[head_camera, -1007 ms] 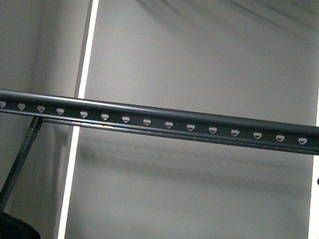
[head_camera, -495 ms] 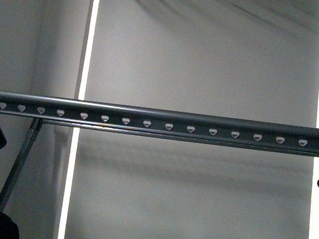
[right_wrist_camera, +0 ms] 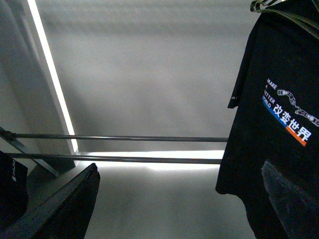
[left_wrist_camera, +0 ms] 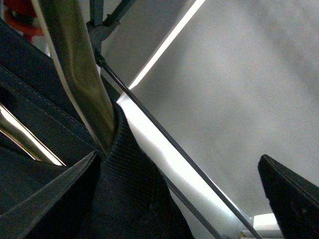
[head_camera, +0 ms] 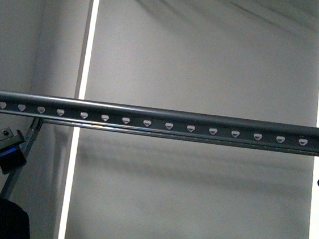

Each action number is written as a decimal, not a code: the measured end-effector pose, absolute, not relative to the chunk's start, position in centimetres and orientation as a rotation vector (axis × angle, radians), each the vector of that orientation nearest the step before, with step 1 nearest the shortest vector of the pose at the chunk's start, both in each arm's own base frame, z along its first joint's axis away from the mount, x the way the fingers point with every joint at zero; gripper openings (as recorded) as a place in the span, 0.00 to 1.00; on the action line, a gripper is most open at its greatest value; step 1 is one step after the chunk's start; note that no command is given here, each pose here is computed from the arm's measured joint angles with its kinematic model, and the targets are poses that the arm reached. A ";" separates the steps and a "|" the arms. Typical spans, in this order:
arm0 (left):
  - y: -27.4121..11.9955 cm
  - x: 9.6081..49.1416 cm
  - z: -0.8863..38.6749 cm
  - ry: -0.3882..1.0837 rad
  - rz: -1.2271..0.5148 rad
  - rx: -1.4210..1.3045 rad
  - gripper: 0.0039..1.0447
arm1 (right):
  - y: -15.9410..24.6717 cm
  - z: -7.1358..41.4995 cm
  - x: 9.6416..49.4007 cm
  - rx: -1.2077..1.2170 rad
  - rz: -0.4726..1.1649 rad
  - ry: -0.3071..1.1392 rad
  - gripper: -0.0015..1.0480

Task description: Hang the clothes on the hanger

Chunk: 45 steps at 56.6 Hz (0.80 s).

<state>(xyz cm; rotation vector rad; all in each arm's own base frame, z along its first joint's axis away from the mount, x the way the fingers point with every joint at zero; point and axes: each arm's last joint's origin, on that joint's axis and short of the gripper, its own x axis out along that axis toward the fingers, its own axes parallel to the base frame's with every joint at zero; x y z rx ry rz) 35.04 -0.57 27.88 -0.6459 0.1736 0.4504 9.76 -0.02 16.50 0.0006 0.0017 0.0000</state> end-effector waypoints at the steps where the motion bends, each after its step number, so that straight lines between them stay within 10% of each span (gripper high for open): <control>1: -0.6 35.2 27.8 0.173 0.456 -0.643 0.83 | 0.0 16.5 9.8 0.001 0.000 0.002 0.93; 26: 1.1 36.7 27.2 0.255 0.446 -0.651 0.07 | 0.0 16.5 9.8 0.001 0.000 0.002 0.93; 45: -0.5 30.1 28.4 0.444 0.017 -0.488 0.04 | 0.0 16.5 9.8 0.001 0.000 0.002 0.93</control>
